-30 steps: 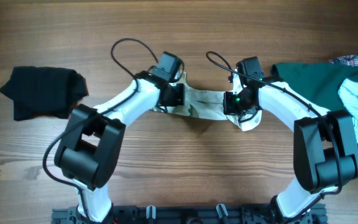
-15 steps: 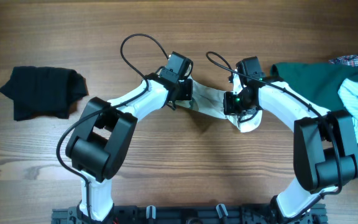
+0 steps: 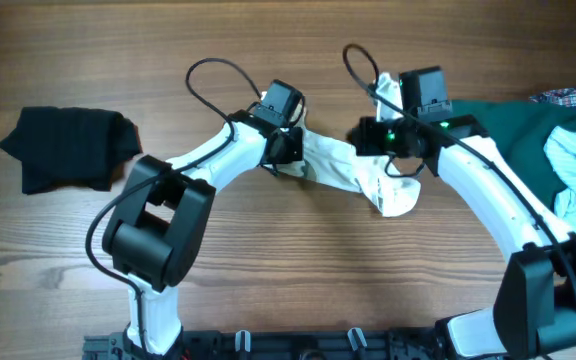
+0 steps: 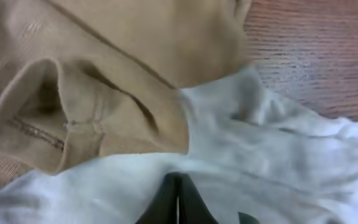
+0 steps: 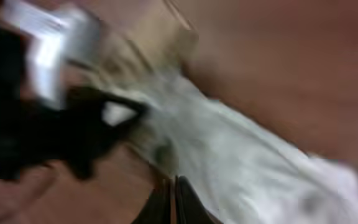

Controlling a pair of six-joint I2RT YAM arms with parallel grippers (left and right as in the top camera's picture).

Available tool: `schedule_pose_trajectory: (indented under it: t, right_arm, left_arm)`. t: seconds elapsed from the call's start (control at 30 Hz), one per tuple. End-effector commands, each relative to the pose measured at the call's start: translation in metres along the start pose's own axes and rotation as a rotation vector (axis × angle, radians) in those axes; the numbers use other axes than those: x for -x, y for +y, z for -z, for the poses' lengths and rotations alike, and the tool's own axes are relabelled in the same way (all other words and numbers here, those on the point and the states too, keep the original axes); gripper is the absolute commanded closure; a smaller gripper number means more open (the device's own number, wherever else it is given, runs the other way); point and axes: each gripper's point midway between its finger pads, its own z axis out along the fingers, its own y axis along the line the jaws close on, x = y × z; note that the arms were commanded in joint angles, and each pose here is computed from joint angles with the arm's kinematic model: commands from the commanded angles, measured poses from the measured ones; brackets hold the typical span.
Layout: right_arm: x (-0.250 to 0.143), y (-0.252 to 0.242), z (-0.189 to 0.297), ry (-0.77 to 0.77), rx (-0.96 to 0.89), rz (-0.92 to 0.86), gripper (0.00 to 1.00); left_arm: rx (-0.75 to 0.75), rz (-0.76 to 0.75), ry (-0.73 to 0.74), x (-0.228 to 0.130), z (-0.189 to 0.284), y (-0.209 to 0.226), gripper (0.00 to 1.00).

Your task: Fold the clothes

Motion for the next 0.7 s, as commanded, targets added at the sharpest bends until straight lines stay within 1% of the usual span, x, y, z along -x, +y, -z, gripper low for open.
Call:
schedule_pose_trajectory:
  t: [0.0, 0.03, 0.13, 0.27, 0.37, 0.4, 0.43, 0.57, 0.67]
  right_arm:
    - [0.008, 0.021, -0.005, -0.001, 0.141, -0.109, 0.96]
    - [0.012, 0.020, -0.009, -0.009, 0.144, -0.136, 0.96]
    - [0.012, 0.020, -0.027, 0.002, 0.161, -0.187, 0.96]
    - [-0.008, 0.033, -0.063, 0.105, 0.240, -0.238, 0.96]
    - [-0.033, 0.047, -0.092, 0.192, 0.281, -0.230, 0.96]
    - [-0.039, 0.050, -0.098, 0.210, 0.281, -0.232, 0.96]
    - [-0.052, 0.048, -0.112, 0.248, 0.243, -0.287, 0.96]
    - [-0.055, 0.039, -0.123, 0.249, 0.210, -0.307, 0.96]
    - [-0.051, 0.026, -0.129, 0.213, 0.146, -0.317, 0.96]
  left_arm:
    - [-0.071, 0.159, 0.124, -0.024, -0.006, 0.008, 0.95]
    - [-0.098, 0.169, 0.134, -0.023, -0.005, 0.005, 0.95]
    - [-0.119, 0.216, 0.153, -0.025, -0.004, 0.003, 0.95]
    - [-0.123, 0.245, 0.158, -0.026, -0.004, 0.001, 0.95]
    - [-0.125, 0.245, 0.154, -0.024, -0.004, 0.002, 0.95]
    - [-0.125, 0.245, 0.154, -0.024, -0.004, 0.002, 0.94]
    - [-0.124, 0.245, 0.154, -0.025, -0.004, 0.002, 0.95]
    - [-0.124, 0.245, 0.154, -0.025, -0.004, 0.002, 0.94]
    - [-0.124, 0.245, 0.154, -0.025, -0.004, 0.002, 0.94]
